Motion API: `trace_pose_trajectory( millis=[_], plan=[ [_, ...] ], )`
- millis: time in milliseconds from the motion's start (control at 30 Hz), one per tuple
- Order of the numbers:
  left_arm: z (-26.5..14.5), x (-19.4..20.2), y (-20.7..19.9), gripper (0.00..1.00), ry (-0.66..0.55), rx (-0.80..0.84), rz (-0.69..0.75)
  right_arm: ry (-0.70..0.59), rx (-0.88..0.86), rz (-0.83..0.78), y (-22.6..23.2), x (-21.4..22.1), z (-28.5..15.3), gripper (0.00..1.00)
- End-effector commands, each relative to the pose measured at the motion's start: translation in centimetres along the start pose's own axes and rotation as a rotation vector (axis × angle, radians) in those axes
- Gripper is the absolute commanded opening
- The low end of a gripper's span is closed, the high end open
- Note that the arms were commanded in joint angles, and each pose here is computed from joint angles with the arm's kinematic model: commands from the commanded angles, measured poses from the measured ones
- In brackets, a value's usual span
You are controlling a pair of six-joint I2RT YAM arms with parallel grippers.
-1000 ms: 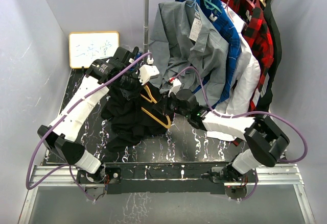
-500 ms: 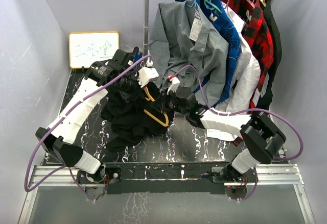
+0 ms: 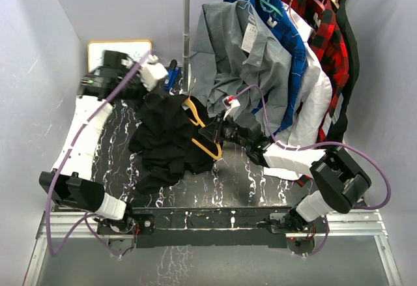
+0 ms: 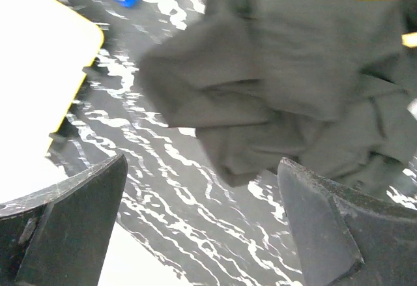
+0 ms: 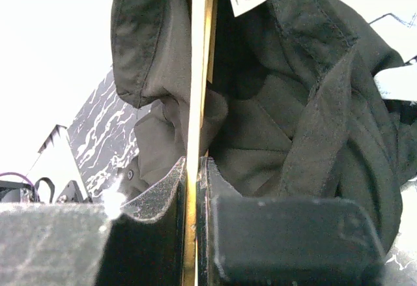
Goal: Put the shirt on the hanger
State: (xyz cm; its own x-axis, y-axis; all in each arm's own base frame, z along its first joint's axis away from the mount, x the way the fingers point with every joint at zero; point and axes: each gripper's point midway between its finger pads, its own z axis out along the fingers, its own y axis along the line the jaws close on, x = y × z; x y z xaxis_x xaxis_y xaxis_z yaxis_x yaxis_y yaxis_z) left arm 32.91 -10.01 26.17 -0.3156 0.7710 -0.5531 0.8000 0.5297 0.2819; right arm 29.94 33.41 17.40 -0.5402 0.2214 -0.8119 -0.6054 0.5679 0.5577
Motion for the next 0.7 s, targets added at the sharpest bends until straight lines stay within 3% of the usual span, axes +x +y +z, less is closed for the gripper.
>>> trace_pose_trajectory(
  millis=[0, 167, 367, 667],
  plan=[
    [-3.7, -3.5, 1.8, 0.98, -0.302, 0.064, 0.075, -0.146, -0.132, -0.029, 2.6, -3.9, -0.4, 0.00],
    [-1.8, -2.8, -0.3, 0.98, -0.367, 0.188, 0.223, -0.140, -0.220, -0.036, 3.3, -3.7, -1.0, 0.00],
    [0.7, -2.0, -2.3, 0.98, -0.396, 0.472, 0.275, -0.111, -0.328, -0.052, 4.5, -3.0, -1.6, 0.00],
    [2.7, -2.4, 0.8, 0.98, -0.421, 0.348, 0.418, -0.109, -0.384, -0.073, 4.9, -3.7, -3.6, 0.00]
  ],
)
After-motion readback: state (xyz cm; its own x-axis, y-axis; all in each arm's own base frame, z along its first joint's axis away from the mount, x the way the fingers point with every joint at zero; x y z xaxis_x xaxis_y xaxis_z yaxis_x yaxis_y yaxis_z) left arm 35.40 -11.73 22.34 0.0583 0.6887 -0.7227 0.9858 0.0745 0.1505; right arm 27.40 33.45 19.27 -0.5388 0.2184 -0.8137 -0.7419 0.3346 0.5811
